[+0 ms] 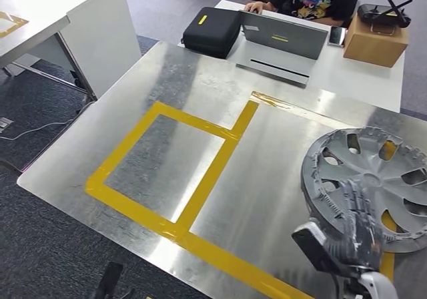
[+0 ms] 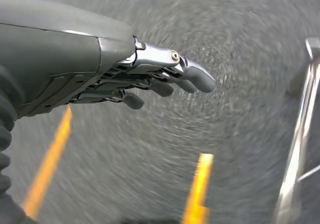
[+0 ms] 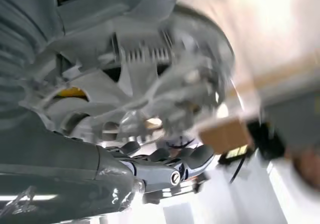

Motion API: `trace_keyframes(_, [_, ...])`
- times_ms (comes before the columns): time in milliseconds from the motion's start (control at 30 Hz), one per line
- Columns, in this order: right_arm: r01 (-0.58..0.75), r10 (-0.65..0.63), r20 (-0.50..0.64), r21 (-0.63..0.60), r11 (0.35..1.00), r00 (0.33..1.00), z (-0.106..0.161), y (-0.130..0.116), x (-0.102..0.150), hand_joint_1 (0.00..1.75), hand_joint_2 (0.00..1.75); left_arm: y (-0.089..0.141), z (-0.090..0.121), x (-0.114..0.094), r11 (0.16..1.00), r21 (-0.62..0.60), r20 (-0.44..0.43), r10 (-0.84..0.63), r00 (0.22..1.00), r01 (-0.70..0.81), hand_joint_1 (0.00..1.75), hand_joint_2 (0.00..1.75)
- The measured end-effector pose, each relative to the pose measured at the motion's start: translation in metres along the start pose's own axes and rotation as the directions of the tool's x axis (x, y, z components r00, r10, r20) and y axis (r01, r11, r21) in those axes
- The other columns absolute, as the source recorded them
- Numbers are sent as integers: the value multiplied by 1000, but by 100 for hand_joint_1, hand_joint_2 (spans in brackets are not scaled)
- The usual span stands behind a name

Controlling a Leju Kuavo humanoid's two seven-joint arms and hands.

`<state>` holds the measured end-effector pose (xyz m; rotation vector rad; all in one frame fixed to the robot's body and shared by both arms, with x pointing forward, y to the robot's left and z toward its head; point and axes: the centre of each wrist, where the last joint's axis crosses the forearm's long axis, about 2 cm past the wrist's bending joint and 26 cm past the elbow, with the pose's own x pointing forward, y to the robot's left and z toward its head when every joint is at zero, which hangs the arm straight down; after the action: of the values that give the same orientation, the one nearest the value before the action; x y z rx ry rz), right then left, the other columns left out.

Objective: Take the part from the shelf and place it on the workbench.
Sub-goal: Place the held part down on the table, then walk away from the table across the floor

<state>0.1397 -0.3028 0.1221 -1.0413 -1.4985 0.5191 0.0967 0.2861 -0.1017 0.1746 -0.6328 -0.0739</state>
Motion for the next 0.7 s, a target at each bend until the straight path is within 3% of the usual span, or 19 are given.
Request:
trace_keyframes(67, [122, -137, -46, -249, 961, 989, 34, -16, 1, 0, 0, 1, 9, -20, 997, 28, 1, 71, 997, -71, 0, 0])
trace_keyframes(133, [116, -143, -55, -339, 934, 988, 52, -30, 5, 0, 0, 2, 16, -34, 994, 41, -16, 100, 995, -99, 0, 0])
trace_keyframes(467, [17, -16, 26, -17, 1000, 1000, 50, -51, 19, 0, 0, 13, 17, -40, 993, 50, -35, 111, 993, -110, 0, 0])
trace_keyframes(700, [-56, 57, 68, -19, 998, 996, 35, -58, 24, 0, 0, 26, 10, -32, 994, 58, -10, 97, 995, -97, 0, 0])
